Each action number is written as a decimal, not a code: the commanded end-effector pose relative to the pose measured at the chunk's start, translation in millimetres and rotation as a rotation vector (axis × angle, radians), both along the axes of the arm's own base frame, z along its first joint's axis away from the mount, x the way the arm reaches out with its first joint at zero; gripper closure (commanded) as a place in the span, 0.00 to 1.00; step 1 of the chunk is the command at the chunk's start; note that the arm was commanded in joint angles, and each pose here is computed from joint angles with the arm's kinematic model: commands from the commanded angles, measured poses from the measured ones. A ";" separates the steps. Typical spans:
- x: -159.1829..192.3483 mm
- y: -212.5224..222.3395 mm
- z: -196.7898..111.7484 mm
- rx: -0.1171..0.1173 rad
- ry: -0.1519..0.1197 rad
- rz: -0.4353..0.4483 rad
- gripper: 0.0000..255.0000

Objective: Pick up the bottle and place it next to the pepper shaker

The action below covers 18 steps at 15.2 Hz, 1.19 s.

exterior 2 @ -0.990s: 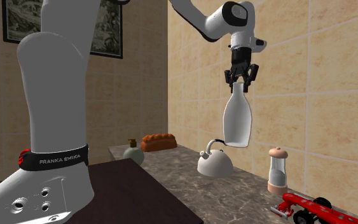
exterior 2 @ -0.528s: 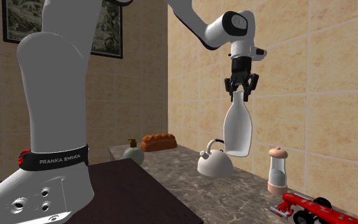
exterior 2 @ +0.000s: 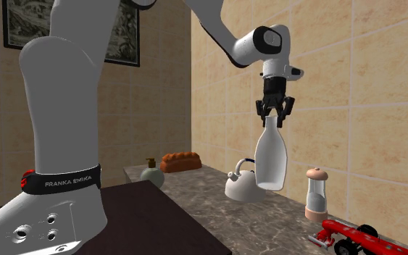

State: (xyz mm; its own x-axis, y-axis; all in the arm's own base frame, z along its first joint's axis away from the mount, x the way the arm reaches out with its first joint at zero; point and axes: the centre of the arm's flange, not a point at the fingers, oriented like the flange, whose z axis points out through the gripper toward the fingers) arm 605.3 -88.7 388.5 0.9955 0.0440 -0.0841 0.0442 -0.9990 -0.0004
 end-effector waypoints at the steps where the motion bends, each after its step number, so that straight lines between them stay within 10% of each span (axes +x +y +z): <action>1: -0.1 -0.4 -11.3 0.000 -0.001 0.000 1.00; 18: -0.1 -0.4 -101.0 0.000 -0.001 0.000 1.00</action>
